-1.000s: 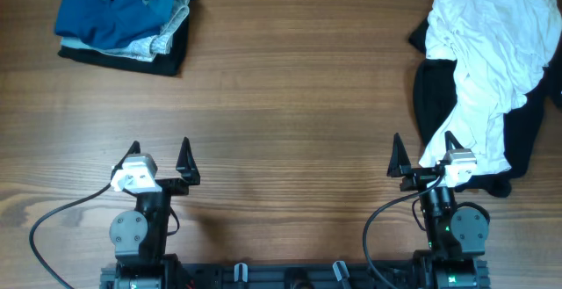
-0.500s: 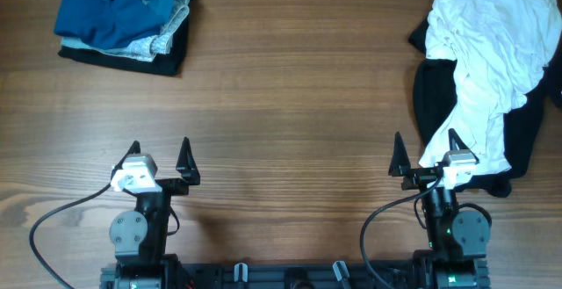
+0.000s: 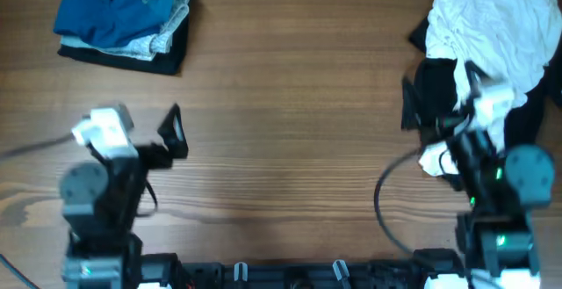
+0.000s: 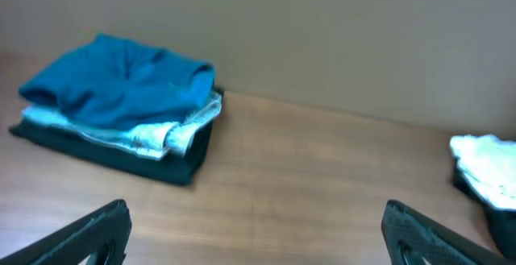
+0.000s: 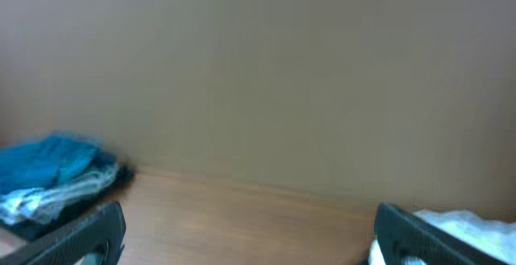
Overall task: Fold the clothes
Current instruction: 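Reach the right gripper to the white T-shirt and grasp it, then pull the white T-shirt left and grasp its edge with the left gripper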
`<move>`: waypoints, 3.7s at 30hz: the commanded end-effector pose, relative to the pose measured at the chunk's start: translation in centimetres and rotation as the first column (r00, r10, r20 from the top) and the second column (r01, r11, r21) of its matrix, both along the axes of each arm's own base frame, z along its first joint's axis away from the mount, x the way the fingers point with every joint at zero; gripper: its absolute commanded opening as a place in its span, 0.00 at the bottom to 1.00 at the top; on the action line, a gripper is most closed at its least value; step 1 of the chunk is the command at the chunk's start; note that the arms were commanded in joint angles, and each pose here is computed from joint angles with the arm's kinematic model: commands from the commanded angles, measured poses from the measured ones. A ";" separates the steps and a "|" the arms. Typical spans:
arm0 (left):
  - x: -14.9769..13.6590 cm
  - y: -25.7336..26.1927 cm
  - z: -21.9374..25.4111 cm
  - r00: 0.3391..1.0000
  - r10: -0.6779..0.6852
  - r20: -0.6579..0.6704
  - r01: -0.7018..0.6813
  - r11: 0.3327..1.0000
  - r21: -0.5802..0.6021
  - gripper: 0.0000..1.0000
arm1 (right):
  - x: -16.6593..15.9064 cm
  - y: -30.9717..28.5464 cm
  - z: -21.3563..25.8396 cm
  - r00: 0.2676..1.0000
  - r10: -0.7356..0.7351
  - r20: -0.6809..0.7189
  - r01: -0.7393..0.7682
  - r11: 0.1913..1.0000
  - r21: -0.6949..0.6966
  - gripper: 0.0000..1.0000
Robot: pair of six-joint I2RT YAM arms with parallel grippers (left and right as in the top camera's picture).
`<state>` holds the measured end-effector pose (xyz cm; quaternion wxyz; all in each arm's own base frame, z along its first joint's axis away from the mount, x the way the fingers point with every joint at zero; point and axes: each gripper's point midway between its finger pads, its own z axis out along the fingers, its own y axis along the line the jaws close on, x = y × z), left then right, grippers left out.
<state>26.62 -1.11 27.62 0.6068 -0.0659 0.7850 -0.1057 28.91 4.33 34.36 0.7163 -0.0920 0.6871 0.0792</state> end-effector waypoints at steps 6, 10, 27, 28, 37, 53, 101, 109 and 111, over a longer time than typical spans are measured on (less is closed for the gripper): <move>6.0 -0.6 -2.5 0.904 -0.068 -0.422 0.068 0.998 -0.013 1.00 | 11.4 1.2 -5.3 0.815 0.066 -0.576 -0.066 0.998 0.021 1.00; 7.7 -1.8 -7.0 0.827 -0.145 -0.544 0.116 0.989 -0.087 1.00 | 14.2 0.0 -10.7 0.740 0.007 -0.673 -0.014 1.000 -0.005 1.00; 8.7 -3.6 -10.1 0.768 -0.193 -0.610 0.157 0.981 -0.112 1.00 | 3.6 -21.9 -28.9 -0.049 -0.284 -0.958 0.715 0.660 -0.232 0.89; 8.6 -3.8 -10.1 0.767 -0.197 -0.610 0.162 0.980 -0.112 1.00 | 3.0 -22.2 -29.2 -0.063 -0.277 -0.959 0.722 0.650 -0.235 0.89; 8.6 -4.0 -10.1 0.766 -0.201 -0.610 0.168 0.979 -0.113 1.00 | -0.8 -20.3 -32.9 -0.164 -0.208 -0.964 0.723 0.640 -0.262 0.76; 9.6 -4.3 -7.5 0.830 -0.220 -0.513 0.192 0.976 -0.107 0.93 | 6.6 -16.3 -26.3 0.205 -0.004 -0.979 0.556 0.824 0.113 0.04; 3.3 -4.4 -25.4 0.296 -0.118 -0.948 0.268 0.963 -0.036 0.79 | 12.9 10.3 -11.7 0.574 0.126 -0.809 -0.127 0.990 0.065 0.97; 6.8 -5.8 -26.1 0.408 -0.187 -0.894 0.415 0.910 -0.001 0.61 | 13.3 10.2 -11.7 0.583 0.117 -0.804 -0.120 0.991 0.058 0.96; 6.6 -6.2 -26.3 0.399 -0.193 -0.896 0.431 0.902 -0.002 0.57 | 13.3 10.2 -11.8 0.582 0.117 -0.805 -0.119 0.991 0.058 0.96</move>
